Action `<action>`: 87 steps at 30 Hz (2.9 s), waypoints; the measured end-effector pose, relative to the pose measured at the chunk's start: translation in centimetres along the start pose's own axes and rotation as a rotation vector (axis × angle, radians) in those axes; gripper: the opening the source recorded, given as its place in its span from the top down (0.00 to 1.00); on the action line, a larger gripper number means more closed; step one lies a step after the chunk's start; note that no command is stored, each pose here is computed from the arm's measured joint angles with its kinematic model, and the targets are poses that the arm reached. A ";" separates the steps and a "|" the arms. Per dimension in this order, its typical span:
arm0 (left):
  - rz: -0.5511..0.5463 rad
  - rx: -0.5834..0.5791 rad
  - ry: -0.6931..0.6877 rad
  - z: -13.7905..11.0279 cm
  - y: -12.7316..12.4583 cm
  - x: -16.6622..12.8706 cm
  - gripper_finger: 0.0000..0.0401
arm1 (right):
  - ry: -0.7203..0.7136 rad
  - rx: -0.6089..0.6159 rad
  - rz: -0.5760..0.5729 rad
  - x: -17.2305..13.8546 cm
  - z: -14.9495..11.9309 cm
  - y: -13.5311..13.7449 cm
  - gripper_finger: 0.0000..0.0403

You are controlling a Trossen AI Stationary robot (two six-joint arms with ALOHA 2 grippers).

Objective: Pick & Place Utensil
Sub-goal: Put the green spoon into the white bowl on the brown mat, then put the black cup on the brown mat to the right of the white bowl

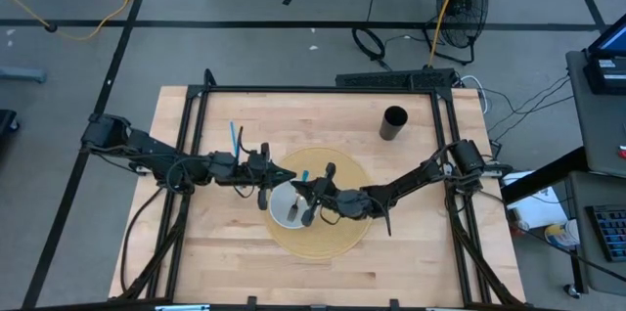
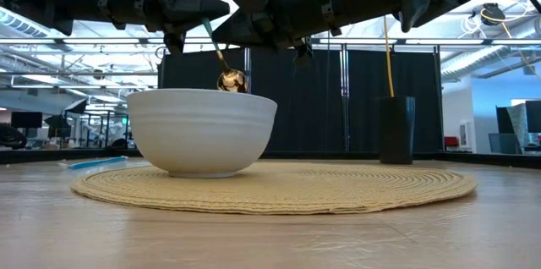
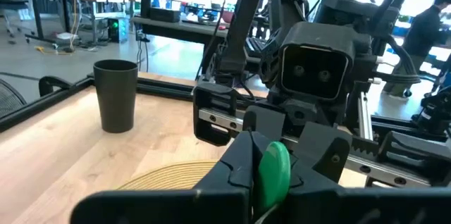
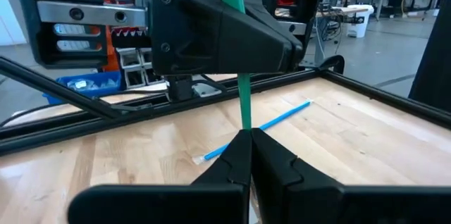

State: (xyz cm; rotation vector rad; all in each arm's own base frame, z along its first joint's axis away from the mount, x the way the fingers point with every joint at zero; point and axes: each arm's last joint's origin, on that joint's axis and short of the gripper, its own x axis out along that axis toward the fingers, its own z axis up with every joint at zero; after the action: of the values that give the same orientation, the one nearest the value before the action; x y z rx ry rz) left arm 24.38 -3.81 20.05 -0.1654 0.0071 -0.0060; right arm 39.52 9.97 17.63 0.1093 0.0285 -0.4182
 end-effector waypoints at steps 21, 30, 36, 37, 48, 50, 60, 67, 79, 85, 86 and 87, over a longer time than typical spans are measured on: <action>-0.080 -0.058 0.072 -0.6 -0.2 -0.1 1.00 | -0.010 -0.092 -0.064 -2.2 1.1 1.6 0.82; -0.072 -0.067 0.103 -0.8 -0.1 -0.1 1.00 | -0.031 -0.180 -0.041 -3.1 2.0 2.3 0.73; -0.037 -0.045 0.101 -0.9 0.1 -0.1 1.00 | -0.037 -0.284 -0.157 -5.2 3.7 3.1 0.70; -0.033 -0.043 0.101 -0.9 0.2 0.0 1.00 | -0.034 -0.298 -0.182 -5.7 4.1 3.2 0.70; 0.013 -0.031 0.126 -1.0 1.1 0.0 1.00 | 0.006 -0.396 -0.296 -10.3 6.1 4.5 0.70; 0.010 -0.028 0.119 -1.0 1.1 0.0 1.00 | 0.016 -0.420 -0.308 -10.9 6.0 4.8 0.70; -0.002 0.068 0.101 -0.6 1.1 -0.1 0.97 | 0.065 -0.404 -0.336 -12.5 2.9 3.8 0.71; 0.022 0.069 0.094 0.7 1.6 -1.0 0.99 | 0.136 -0.157 -0.206 -15.6 0.1 -0.7 0.71; 0.117 0.085 0.296 1.1 2.3 -4.2 0.86 | 0.304 0.145 -0.076 -20.0 -2.4 -8.5 0.71; 0.137 0.057 0.388 0.9 2.3 -5.6 0.76 | 0.389 0.147 -0.106 -20.7 -1.9 -10.7 0.71; 0.143 0.059 0.395 1.0 2.4 -5.8 0.76 | 0.395 0.140 -0.112 -20.8 -1.7 -11.0 0.71; 0.149 0.060 0.401 1.0 2.4 -6.0 0.75 | 0.396 0.137 -0.118 -20.8 -1.5 -11.3 0.71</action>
State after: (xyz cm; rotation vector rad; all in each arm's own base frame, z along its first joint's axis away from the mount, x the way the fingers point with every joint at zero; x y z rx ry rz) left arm 18.44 -1.23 20.66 -0.1012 0.4189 0.1089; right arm 15.90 8.30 16.07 0.3258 0.3977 -0.5116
